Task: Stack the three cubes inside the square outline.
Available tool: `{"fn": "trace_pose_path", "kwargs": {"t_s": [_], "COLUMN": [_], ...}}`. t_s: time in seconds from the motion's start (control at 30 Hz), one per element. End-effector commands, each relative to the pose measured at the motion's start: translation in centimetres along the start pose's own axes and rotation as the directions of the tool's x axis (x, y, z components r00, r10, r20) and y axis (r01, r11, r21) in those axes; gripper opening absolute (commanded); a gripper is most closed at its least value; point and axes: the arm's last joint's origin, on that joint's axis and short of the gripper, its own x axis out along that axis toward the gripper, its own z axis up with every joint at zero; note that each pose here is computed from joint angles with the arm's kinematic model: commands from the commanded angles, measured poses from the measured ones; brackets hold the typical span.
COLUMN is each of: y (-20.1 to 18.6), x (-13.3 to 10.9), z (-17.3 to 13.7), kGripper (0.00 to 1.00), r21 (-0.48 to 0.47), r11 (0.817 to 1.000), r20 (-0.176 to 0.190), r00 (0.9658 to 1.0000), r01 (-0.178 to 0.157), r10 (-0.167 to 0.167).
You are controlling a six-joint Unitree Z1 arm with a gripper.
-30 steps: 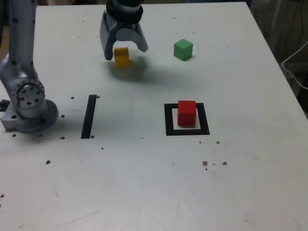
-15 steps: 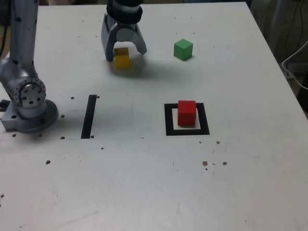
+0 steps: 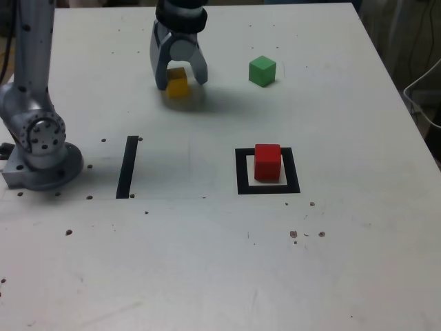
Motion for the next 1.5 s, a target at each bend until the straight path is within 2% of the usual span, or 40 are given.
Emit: {"fn": "trace_pose_path", "kwargs": {"t_s": [0.0, 0.13, 0.37, 0.63, 0.8, 0.97, 1.17, 1.3, 1.47], "y": [0.0, 0.0, 0.0, -0.5, -1.9, -4.9, -8.8, -11.1, -13.8], "x": [0.0, 0.0, 0.3, -0.9, -3.2, -7.3, -11.2, -12.5, -12.9], "z": [0.2, 0.4, 0.7, 0.5, 0.0, -0.5, -1.3, -1.3, -0.9], "kGripper": [0.39, 0.32, 0.22, 0.15, 0.15, 0.15, 0.15, 0.15, 0.15], "r21": [0.008, 0.023, 0.041, 0.068, 0.103, 0.169, 0.232, 0.245, 0.241], "r11": [1.000, 1.000, 0.999, 0.998, 0.995, 0.985, 0.972, 0.969, 0.970], "r20": [0.011, 0.019, 0.010, 0.028, 0.045, 0.056, 0.082, 0.099, 0.122], "r00": [0.9999, 0.9996, 0.9996, 0.9996, 0.9989, 0.9981, 0.9966, 0.9951, 0.9925], "r01": [0.010, 0.021, 0.027, 0.000, -0.015, -0.035, -0.025, -0.028, -0.036], "r10": [-0.010, -0.021, -0.027, -0.002, 0.010, 0.026, 0.006, 0.003, 0.006]}}
